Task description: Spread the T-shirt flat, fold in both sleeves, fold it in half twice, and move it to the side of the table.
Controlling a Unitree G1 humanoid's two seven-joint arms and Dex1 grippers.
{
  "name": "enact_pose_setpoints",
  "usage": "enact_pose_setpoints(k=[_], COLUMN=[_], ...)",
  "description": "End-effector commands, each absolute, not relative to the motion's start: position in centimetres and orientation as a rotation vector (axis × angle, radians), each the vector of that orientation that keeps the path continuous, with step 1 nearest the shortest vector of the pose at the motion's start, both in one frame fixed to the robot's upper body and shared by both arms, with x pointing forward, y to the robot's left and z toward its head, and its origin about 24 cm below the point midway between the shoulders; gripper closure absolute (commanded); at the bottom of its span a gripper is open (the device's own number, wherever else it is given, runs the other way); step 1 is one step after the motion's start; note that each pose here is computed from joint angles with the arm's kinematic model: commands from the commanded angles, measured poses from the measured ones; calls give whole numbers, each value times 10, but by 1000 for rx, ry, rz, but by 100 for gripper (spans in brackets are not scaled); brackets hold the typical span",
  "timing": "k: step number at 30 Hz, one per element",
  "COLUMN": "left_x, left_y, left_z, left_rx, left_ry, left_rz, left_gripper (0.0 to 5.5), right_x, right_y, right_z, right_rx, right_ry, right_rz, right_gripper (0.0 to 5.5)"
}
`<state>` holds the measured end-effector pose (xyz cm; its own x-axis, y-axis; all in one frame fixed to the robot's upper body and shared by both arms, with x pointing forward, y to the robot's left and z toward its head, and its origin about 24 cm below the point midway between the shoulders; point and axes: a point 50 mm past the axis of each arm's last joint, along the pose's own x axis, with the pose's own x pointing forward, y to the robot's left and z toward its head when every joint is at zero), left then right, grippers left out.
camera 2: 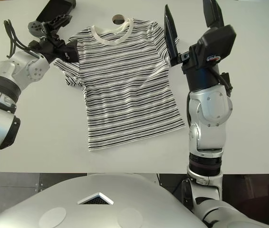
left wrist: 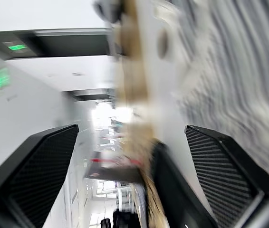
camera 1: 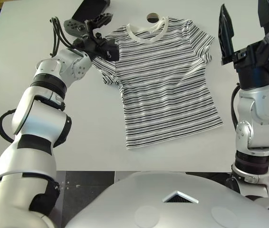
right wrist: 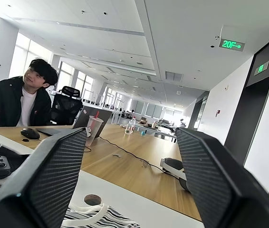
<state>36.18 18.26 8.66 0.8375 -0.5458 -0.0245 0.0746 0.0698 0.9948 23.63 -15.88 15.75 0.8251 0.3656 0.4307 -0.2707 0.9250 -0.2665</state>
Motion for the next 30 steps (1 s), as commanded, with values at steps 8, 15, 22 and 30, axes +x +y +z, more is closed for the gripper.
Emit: enact_pose_setpoints(k=[8,15,22,30], left_x=[251,269,272,271], left_y=[141,183,191,200], left_z=[78,112,113,106], left_rx=[765,472,403,374], left_ry=[-559,-594,-598,-563], left_rz=[-425,20,82,103], left_gripper=[133,133,133,133], right_x=[197,148,158,179], right_y=[-242,-240,-247,-246], right_z=[81,36,43,124], right_rx=[-1194,-1335,-1417,-1573], right_ry=[16,204,151,-109], right_rz=[594,944,807,594], right_gripper=[206,206,206,206])
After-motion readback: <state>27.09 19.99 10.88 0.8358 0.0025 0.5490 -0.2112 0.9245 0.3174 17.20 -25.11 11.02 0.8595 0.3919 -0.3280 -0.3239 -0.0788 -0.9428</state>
